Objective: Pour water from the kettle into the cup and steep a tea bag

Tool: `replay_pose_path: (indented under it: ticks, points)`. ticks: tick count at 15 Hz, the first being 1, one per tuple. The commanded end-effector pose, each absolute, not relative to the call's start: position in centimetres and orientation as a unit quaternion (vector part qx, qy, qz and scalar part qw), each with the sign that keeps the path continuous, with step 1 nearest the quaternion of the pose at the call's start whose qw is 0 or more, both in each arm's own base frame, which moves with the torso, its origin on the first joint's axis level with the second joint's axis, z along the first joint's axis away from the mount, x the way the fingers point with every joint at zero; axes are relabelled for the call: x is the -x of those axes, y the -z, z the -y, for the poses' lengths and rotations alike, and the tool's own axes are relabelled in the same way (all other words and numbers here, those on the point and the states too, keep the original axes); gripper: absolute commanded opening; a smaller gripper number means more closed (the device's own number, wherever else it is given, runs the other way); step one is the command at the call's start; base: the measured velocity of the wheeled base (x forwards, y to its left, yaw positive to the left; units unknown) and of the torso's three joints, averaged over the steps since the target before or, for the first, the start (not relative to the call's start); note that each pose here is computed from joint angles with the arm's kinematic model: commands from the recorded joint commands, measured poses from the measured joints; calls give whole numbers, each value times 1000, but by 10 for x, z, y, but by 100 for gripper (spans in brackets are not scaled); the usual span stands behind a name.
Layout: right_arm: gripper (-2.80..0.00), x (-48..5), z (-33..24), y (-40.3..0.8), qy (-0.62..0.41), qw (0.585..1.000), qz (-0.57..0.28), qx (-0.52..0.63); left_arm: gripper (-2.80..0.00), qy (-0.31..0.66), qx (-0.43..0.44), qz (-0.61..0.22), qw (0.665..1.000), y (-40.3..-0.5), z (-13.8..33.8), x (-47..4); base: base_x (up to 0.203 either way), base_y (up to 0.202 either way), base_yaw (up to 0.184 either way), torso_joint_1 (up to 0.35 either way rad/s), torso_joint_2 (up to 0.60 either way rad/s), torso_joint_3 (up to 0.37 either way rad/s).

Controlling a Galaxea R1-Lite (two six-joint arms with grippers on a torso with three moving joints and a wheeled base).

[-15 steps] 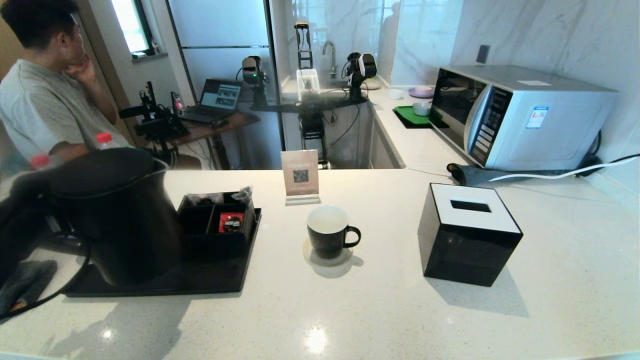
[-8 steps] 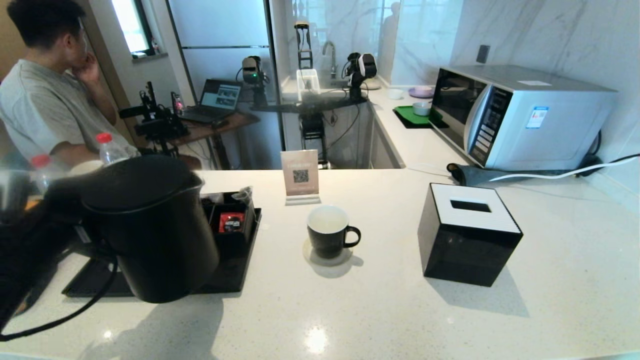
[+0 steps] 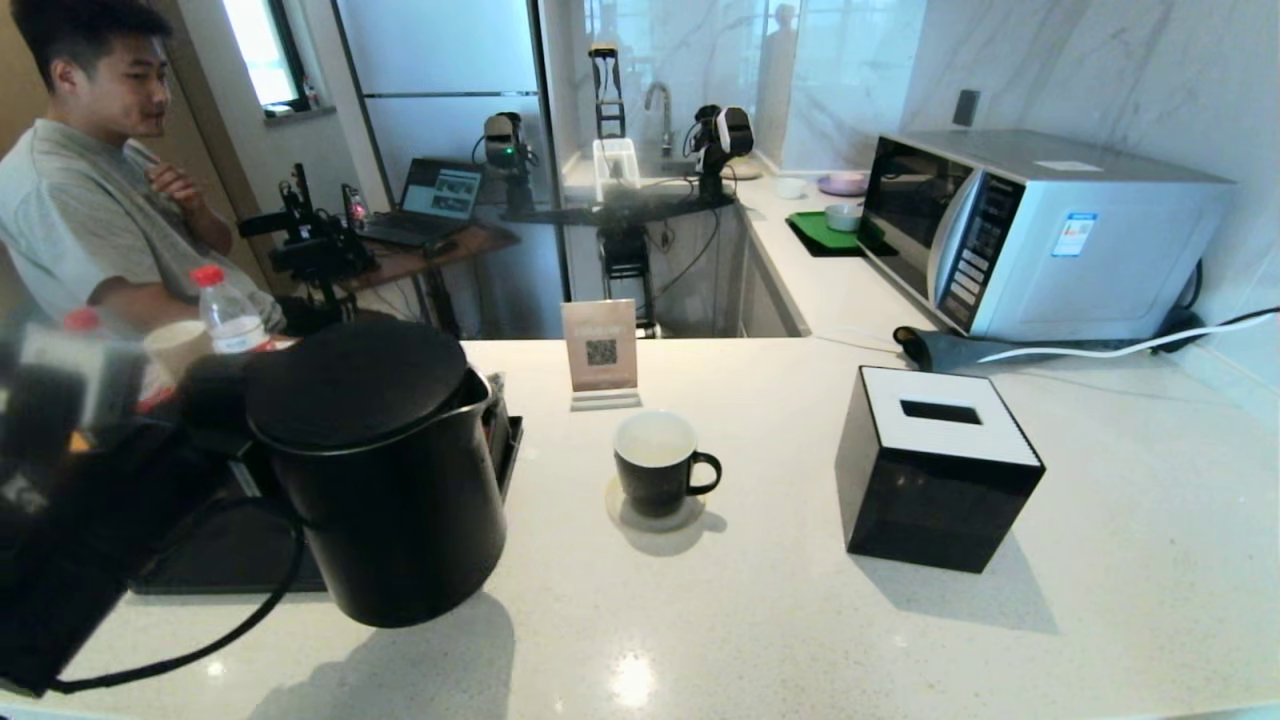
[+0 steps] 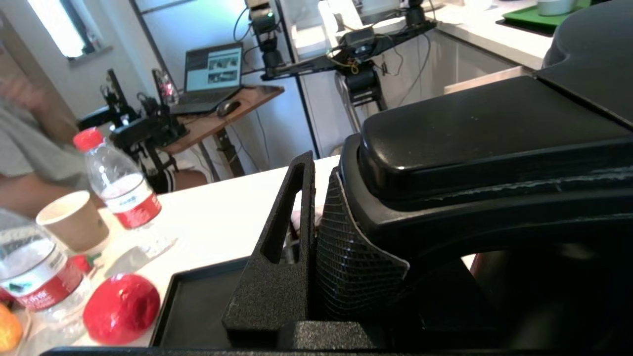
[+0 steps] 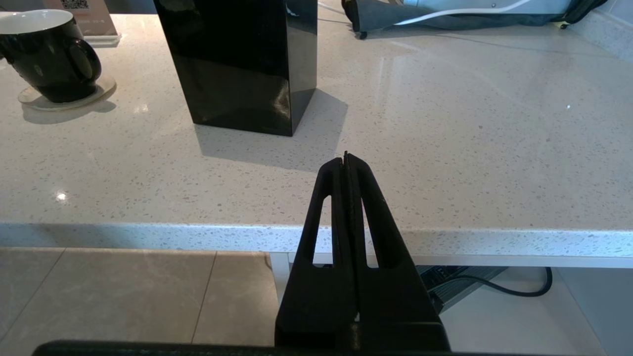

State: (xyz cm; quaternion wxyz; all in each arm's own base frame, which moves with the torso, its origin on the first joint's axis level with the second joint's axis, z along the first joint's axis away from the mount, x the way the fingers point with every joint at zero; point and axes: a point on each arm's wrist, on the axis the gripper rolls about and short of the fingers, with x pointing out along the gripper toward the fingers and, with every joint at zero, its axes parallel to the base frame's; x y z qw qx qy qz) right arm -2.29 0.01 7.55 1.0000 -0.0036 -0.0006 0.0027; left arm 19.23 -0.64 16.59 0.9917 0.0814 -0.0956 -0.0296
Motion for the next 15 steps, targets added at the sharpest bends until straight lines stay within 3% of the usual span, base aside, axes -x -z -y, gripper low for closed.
replay_pose_path:
  ticks: [1, 15]
  points:
    - [-280, 23, 0, -75, -3, 1000, 0, 4, -280, 27, -85, 95, 991, -168, 18, -195, 0, 0, 0, 0, 0, 0]
    - [-280, 23, 0, -75, -3, 1000, 0, 4, -280, -50, -122, 18, 991, -177, 85, -202, 0, 0, 0, 0, 0, 0]
